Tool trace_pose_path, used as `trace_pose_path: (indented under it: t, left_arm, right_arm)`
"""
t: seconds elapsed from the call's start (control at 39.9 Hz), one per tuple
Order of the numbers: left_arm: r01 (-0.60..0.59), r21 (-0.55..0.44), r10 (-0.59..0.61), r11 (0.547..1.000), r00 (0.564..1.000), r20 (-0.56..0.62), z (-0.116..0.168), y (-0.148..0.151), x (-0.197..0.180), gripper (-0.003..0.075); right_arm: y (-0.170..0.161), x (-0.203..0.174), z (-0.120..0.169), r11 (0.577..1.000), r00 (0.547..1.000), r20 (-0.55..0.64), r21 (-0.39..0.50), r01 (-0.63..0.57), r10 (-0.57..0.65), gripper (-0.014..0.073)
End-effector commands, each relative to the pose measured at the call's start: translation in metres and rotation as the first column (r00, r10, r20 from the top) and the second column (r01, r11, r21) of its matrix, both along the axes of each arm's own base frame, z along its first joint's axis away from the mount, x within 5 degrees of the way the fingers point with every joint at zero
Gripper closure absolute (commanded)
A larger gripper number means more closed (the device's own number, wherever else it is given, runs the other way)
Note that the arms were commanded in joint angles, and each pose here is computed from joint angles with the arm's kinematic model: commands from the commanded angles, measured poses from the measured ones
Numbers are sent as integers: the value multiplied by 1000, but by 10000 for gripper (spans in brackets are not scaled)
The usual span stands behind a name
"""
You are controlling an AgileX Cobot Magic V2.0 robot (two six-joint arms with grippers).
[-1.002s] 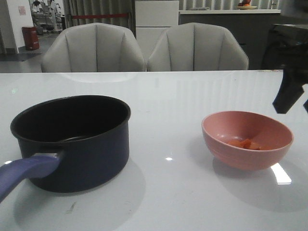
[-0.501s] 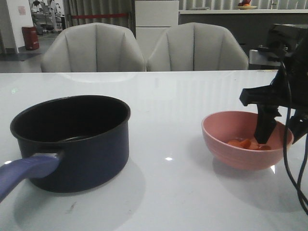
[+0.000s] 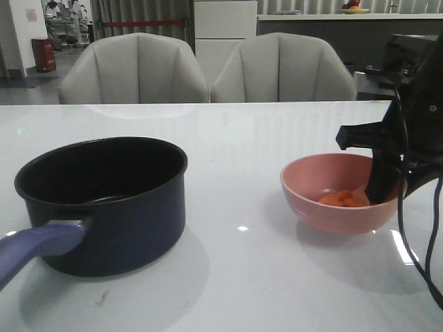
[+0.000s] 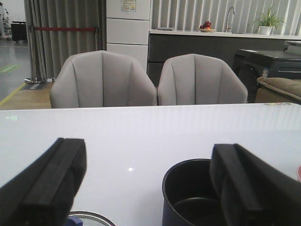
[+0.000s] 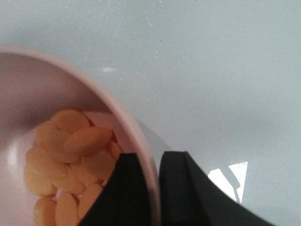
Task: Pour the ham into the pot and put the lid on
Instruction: 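Lower the right gripper to the pink bowl rim and grasp it, then lift the pink bowl with the right gripper toward the saucepan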
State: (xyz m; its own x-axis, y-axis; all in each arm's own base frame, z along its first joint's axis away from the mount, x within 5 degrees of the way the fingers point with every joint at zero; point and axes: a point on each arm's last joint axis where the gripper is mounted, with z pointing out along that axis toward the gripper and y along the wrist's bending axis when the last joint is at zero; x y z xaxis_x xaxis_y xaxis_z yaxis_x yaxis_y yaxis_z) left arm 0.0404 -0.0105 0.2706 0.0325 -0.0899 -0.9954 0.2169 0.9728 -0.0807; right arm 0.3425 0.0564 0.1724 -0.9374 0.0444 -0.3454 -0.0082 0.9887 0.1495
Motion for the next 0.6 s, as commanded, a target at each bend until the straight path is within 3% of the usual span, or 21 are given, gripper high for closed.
trace_pose_path:
  t: [0.0,0.13,0.28,0.4,0.58]
  left_arm:
    - [2,-22,0,1000,997,81,14,1,-2,127]
    - [2,-22,0,1000,997,81,14,1,-2,127]
    - [2,-22,0,1000,997,81,14,1,-2,127]
    - [2,-22,0,1000,997,81,14,1,-2,127]
    - [2,-22,0,1000,997,81,14,1,-2,127]
  right_arm:
    - [-2,7,24,999,994,105,-27,-26,29,461]
    - [3,14,50,997,983,169,-41,-72,78,461]
    - [19,15,94,982,926,329,-87,-167,186,461]
    - [43,11,126,963,834,482,-124,-238,268,461]
    - [88,0,150,904,640,641,-245,-351,423,461]
